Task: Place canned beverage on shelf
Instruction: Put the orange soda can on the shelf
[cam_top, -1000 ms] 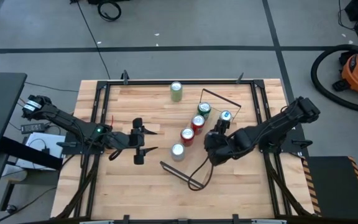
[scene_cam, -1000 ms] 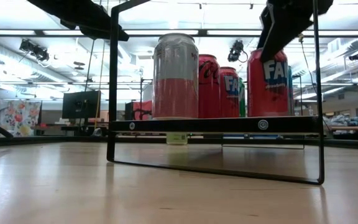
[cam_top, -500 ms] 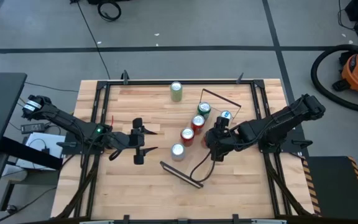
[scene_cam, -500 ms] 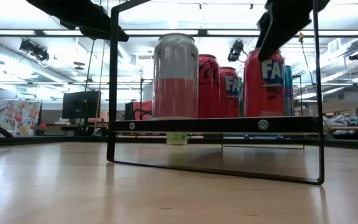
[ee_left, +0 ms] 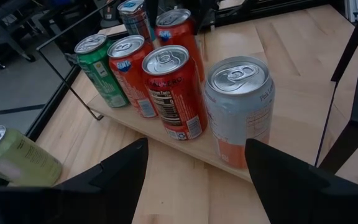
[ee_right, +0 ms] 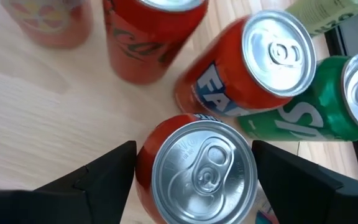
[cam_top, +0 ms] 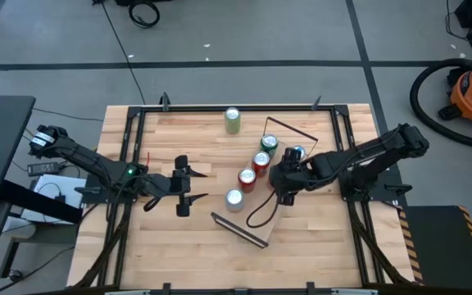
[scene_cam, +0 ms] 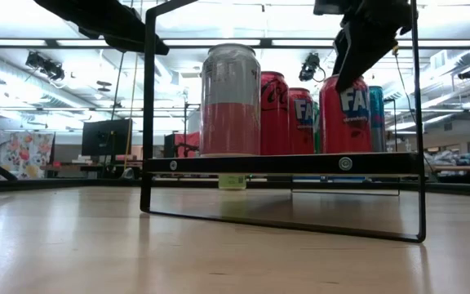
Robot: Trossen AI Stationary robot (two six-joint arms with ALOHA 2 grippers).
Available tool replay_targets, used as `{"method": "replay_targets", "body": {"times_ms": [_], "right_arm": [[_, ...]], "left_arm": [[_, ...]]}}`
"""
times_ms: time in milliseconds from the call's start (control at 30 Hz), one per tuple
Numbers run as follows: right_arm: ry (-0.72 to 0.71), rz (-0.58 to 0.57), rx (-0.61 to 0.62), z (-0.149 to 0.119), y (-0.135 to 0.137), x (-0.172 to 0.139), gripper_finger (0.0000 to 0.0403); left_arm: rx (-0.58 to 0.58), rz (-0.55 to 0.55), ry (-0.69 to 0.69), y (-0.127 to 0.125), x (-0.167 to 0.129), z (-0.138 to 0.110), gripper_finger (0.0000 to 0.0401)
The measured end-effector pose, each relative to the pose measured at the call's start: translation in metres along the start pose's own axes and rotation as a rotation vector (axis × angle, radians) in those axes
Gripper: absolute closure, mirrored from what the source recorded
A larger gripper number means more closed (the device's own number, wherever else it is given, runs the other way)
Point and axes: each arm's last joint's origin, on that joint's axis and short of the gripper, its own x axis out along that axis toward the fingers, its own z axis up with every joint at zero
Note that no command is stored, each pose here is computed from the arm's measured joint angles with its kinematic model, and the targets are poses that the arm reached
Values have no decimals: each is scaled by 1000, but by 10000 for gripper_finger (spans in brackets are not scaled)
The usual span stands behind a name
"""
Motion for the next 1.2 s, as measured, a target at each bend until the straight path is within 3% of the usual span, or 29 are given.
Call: {"method": "replay_targets", "body": {"times_ms": [400, 667, 1200], "right_arm": [[45, 11, 1, -2, -8, 3, 39], [15, -31, -2, 4, -16, -13, 38], [52, -73, 37, 1, -19, -14, 43]], "left_arm": [[1, 0, 1, 0, 0, 0, 122], [4, 0, 1, 0, 0, 0, 122], [4, 0, 1, 0, 0, 0, 122]]}}
